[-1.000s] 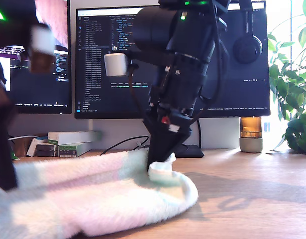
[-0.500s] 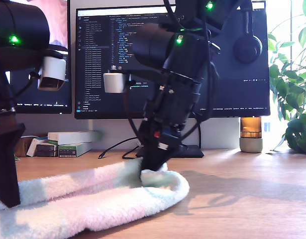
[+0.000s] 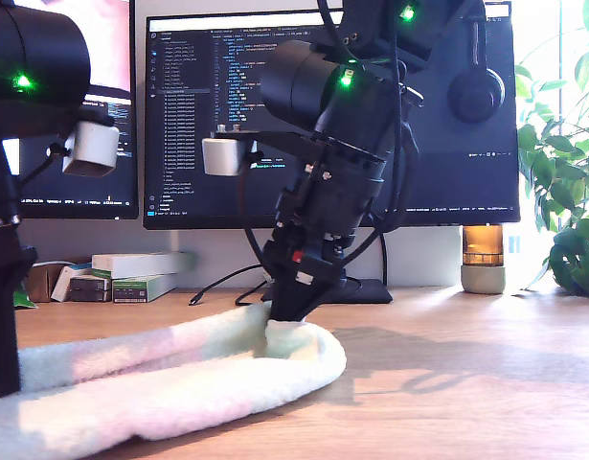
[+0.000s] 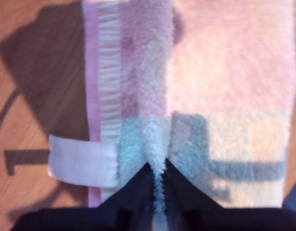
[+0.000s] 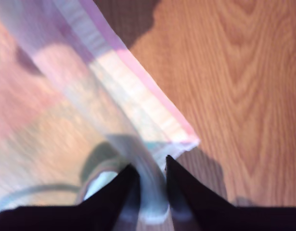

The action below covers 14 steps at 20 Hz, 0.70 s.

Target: Fold the tea towel to a neat square and place it to the right

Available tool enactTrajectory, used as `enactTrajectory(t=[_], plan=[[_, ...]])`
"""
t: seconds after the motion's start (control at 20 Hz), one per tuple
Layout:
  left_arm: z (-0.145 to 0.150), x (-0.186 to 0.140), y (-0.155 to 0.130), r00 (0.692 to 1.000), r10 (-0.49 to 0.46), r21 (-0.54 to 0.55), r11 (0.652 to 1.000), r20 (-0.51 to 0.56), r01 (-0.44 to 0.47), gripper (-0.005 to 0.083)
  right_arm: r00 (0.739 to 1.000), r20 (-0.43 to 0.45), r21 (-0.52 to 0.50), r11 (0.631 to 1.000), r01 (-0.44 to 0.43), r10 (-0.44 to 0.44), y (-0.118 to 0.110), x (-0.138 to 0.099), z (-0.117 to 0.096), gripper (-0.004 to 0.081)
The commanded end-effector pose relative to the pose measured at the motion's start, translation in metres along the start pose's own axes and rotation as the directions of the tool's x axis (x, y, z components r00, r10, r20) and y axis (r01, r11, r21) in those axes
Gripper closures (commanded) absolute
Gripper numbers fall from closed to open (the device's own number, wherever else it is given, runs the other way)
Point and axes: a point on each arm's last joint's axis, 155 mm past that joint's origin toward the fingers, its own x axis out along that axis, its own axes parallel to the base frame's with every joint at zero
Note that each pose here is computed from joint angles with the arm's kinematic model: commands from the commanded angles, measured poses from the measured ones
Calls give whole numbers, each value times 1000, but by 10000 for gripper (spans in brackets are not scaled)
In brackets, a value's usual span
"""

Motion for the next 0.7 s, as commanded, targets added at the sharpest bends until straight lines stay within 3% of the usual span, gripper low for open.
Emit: enactTrajectory(t=[0.0, 0.3, 0.5, 0.65], plan=[[-14, 7, 2, 999, 15, -10, 1000, -47, -15, 683, 1000, -19, 28, 1000, 1, 0, -3, 7, -6, 606], [-13, 5, 10, 997, 54, -16, 998, -53, -55, 674, 1000, -7, 63, 998, 27, -27, -10, 6, -2, 605], [-10, -4, 28, 988, 137, -17, 990, -67, -139, 675, 993, -70, 65, 993, 102, -98, -28, 1, -14, 606], [-5, -12, 39, 983, 172, -32, 984, -61, -174, 675, 992, -96, 74, 993, 93, -85, -34, -9, -14, 613]])
